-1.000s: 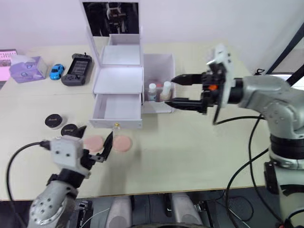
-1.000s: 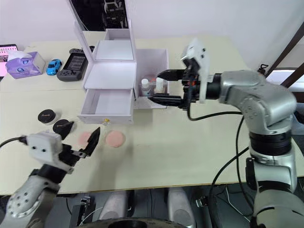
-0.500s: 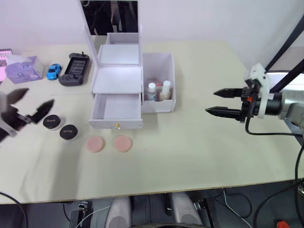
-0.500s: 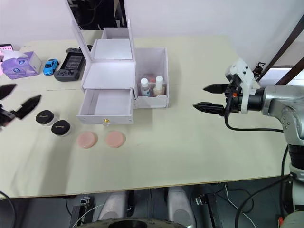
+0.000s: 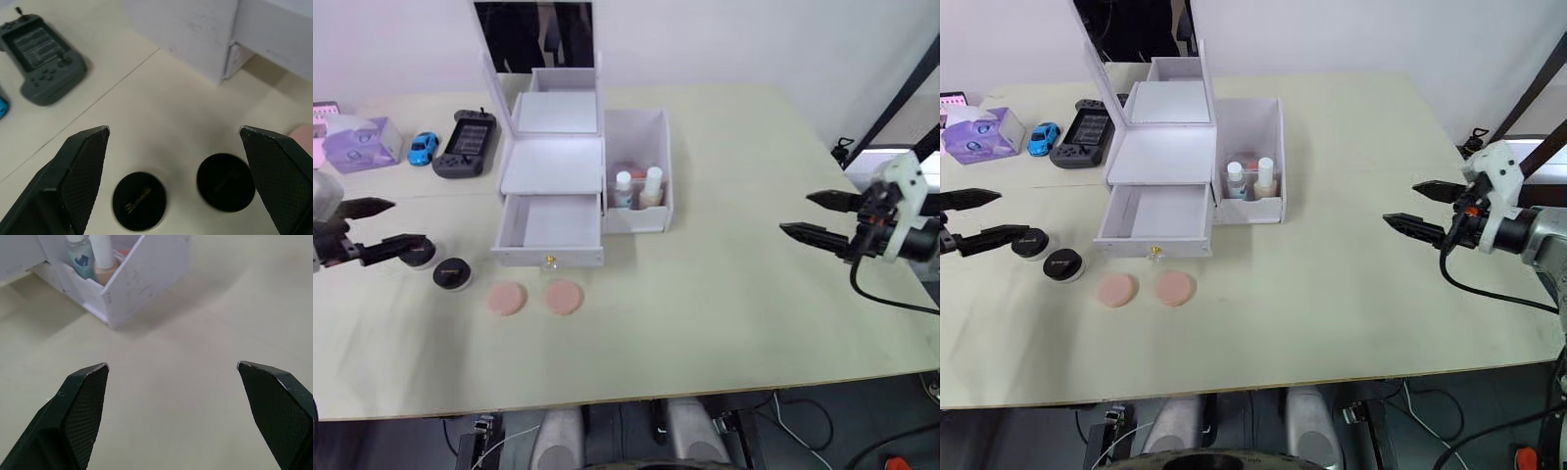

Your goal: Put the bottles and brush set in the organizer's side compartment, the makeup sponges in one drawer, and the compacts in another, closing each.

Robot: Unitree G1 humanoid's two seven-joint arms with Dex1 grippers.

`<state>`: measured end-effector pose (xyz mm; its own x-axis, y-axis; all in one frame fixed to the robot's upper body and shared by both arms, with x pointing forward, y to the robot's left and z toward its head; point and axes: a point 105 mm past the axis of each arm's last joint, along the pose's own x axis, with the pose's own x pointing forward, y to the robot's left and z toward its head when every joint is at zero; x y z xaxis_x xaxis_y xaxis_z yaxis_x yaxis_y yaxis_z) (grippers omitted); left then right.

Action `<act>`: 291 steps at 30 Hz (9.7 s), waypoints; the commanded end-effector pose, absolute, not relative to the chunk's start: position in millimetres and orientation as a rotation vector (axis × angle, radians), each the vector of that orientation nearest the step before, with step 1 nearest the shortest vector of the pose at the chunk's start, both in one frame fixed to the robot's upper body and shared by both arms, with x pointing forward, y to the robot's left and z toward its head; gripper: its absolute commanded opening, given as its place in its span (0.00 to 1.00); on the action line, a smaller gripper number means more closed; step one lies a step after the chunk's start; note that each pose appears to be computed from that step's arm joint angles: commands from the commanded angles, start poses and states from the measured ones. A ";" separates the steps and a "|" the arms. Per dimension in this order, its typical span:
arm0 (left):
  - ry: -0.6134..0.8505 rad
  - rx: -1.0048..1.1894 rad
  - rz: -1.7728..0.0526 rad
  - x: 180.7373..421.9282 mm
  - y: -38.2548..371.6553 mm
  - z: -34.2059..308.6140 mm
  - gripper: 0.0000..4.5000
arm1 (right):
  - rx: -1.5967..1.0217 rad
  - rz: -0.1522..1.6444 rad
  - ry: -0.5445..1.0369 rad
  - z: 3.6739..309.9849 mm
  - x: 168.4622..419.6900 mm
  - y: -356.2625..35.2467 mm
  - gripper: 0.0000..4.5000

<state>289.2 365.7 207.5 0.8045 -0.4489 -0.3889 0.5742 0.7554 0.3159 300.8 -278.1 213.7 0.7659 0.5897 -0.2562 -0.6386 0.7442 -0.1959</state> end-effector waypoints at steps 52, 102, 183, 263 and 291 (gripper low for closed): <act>0.284 0.032 -0.488 203.4 159.6 81.0 0.99 | -0.365 1.339 0.203 273.1 275.6 -93.3 1.00; 0.092 0.165 -1.030 214.0 170.3 236.2 0.59 | -0.345 1.519 0.149 278.2 255.2 -104.9 1.00; 0.207 0.286 -0.228 252.2 443.9 194.9 0.98 | -0.309 0.453 0.145 172.8 305.1 -340.7 1.00; -0.072 0.069 -0.202 235.9 251.0 150.2 0.59 | -0.537 1.334 0.098 292.0 285.6 -122.9 1.00; 0.097 0.462 -1.019 310.1 151.3 222.1 0.59 | -0.497 1.216 0.091 294.2 270.3 -136.1 1.00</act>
